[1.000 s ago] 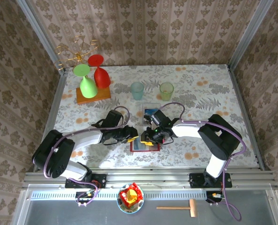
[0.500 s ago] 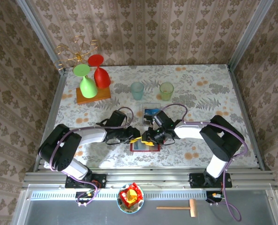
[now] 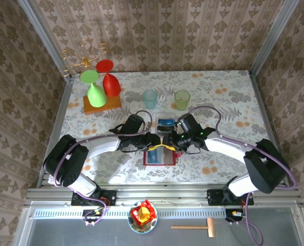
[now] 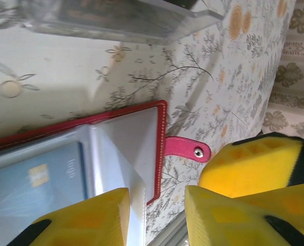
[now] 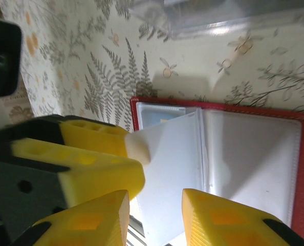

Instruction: Take the credit cards out of the card holder

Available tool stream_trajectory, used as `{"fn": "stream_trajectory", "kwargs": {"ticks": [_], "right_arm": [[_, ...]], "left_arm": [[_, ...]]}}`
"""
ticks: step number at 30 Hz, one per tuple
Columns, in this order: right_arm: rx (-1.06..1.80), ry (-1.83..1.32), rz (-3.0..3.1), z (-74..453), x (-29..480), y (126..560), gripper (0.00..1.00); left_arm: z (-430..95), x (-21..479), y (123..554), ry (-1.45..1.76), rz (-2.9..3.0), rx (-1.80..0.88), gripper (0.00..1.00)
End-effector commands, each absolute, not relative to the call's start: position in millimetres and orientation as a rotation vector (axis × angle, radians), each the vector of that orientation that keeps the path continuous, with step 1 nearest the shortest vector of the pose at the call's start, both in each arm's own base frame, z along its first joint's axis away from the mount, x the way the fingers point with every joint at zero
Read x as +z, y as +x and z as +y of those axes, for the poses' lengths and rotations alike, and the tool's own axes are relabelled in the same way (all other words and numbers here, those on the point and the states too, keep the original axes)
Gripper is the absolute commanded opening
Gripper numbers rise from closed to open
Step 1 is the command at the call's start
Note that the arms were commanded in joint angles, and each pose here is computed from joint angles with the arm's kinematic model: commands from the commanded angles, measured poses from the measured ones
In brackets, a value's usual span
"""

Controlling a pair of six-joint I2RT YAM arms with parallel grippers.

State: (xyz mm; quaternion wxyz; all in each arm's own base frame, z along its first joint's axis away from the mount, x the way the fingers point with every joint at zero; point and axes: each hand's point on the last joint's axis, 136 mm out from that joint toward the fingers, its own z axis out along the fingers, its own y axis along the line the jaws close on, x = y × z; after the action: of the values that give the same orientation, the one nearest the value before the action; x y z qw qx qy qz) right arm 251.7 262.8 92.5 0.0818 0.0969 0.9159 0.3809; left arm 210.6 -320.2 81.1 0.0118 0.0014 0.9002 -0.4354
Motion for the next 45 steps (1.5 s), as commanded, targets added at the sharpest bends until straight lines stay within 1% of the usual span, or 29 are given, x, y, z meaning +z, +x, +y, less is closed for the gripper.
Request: {"fn": "stream_trajectory", "kwargs": {"ticks": [1, 6, 11, 29, 39, 45], "right_arm": [[1.021, 0.325, 2.753, 236.8, 88.7, 243.7, 0.34], [1.001, 0.352, 2.736, 224.9, 91.9, 240.6, 0.34], [1.003, 0.369, 2.737, 222.3, 90.4, 237.3, 0.34], [1.023, 0.375, 2.743, 227.5, 90.8, 241.0, 0.35], [1.065, 0.333, 2.779, 248.2, 84.2, 243.8, 0.32], [1.083, 0.282, 2.823, 270.8, 74.9, 244.2, 0.30]], "left_arm": [[-332.8, 79.0, 203.8, 0.098, 2.845, -1.365, 0.34], [-348.6, 74.6, 198.8, 0.161, 2.880, -1.398, 0.37], [-355.6, 71.7, 199.6, 0.185, 2.893, -1.414, 0.37], [-355.2, 62.0, 200.1, 0.194, 2.911, -1.414, 0.39], [-322.2, 88.5, 219.0, 0.108, 2.794, -1.369, 0.38], [-291.2, 86.2, 224.8, 0.024, 2.778, -1.285, 0.37]]}}
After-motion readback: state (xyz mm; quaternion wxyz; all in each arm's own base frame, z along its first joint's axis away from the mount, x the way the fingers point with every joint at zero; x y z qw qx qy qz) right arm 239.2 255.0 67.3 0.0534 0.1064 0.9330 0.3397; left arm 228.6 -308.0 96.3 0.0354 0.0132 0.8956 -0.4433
